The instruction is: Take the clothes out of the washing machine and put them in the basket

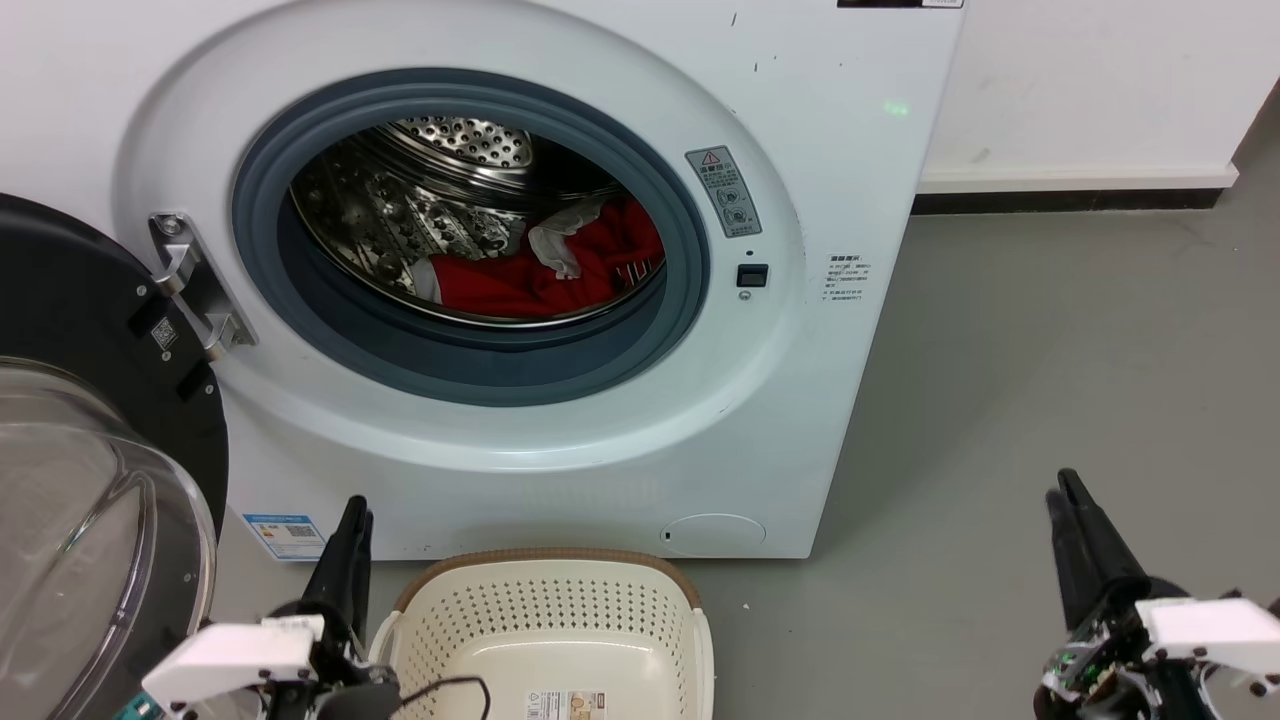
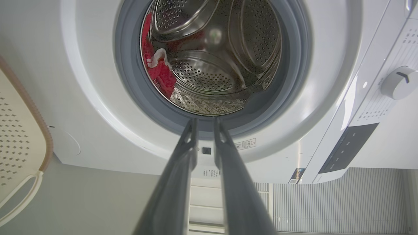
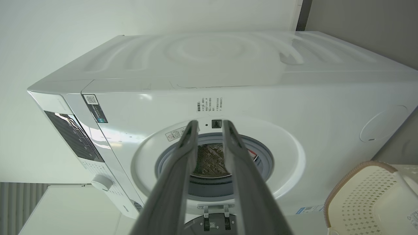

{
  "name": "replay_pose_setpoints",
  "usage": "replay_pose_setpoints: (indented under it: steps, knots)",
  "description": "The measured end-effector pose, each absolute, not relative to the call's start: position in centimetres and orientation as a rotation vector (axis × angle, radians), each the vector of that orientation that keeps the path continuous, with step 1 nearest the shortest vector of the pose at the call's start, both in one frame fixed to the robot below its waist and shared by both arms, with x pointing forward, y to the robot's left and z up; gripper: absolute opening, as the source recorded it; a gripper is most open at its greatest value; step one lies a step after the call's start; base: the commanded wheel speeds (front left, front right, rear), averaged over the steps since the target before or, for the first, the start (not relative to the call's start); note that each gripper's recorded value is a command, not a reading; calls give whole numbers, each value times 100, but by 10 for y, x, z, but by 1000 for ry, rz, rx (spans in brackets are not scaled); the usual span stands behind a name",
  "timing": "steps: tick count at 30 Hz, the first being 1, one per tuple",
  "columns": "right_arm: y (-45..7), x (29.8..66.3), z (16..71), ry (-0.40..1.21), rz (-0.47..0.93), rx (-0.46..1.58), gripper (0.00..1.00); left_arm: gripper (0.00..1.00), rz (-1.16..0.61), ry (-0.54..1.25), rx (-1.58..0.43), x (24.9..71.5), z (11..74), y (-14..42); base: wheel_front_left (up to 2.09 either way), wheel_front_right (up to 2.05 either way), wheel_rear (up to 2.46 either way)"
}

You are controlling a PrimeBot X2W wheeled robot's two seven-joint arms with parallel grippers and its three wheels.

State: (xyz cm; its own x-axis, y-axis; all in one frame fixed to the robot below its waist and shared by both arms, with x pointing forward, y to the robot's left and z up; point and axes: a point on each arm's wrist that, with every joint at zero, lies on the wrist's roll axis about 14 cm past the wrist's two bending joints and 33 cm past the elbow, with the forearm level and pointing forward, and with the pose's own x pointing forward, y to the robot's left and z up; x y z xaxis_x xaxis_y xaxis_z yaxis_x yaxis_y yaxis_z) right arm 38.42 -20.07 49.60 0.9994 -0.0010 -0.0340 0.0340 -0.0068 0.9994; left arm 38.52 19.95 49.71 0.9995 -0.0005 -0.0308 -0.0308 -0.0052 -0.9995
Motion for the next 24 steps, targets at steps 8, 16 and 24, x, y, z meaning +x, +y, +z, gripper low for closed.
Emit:
replay_pose_setpoints:
  steps: [8,16,24]
  knots:
    - [-205,373,476,50,-100,1547,100,100,79,46,-1529,376,481,202,0,0,0]
    - [-212,375,489,4,-93,1384,100,100,84,22,-1385,379,492,205,0,0,0]
    - [-210,375,505,-29,-58,1183,100,100,84,22,-1202,382,501,201,0,0,0]
